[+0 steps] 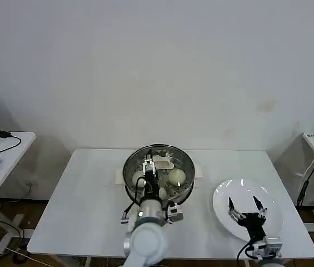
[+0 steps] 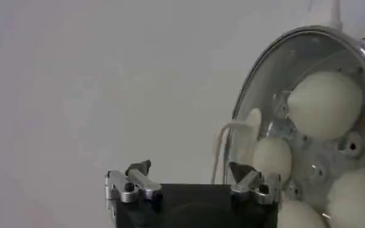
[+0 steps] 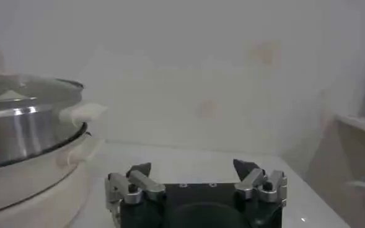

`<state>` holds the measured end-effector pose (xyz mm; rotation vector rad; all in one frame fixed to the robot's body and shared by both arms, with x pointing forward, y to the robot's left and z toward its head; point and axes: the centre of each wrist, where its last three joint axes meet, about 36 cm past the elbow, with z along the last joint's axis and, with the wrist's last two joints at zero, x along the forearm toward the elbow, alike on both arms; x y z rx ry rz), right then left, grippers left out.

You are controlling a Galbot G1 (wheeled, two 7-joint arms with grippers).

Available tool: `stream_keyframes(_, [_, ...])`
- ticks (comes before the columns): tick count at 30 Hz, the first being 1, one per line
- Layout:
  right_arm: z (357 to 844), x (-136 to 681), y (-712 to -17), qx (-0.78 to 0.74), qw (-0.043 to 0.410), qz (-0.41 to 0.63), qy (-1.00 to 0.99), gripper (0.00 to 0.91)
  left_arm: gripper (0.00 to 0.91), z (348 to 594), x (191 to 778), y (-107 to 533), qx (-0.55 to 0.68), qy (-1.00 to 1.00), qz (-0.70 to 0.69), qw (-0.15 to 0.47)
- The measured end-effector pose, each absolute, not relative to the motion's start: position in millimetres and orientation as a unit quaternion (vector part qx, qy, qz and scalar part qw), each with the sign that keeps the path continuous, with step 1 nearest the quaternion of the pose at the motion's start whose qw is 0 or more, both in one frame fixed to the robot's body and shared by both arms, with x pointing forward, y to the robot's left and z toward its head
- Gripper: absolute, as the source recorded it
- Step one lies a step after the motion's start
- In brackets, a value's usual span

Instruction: Take steamed baozi put them in steamer then cover it.

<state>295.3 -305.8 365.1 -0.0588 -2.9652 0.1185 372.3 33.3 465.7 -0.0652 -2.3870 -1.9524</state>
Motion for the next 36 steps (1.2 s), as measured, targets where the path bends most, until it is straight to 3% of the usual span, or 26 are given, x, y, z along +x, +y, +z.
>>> stream_keyframes(15, [364, 295, -311, -0.012, 0.078, 0.018, -0.997, 0.907, 0.907, 512, 338, 112, 0.006, -0.842, -0.539, 0.018])
stream_keyframes(21, [363, 295, -310, -0.01, 0.07, 0.006, -0.997, 0.907, 0.907, 515, 335, 157, 0.006, -0.886, -0.463, 0.034])
stream_keyframes(26, [364, 296, -309, -0.004, 0.063, -0.01, -0.998, 0.907, 0.907, 506, 335, 193, -0.003, -0.919, -0.39, 0.047])
stream_keyframes(36, [357, 288, -303, 0.014, 0.074, -0.035, -0.997, 0.907, 0.907, 460, 326, 249, -0.024, -0.965, -0.243, 0.095])
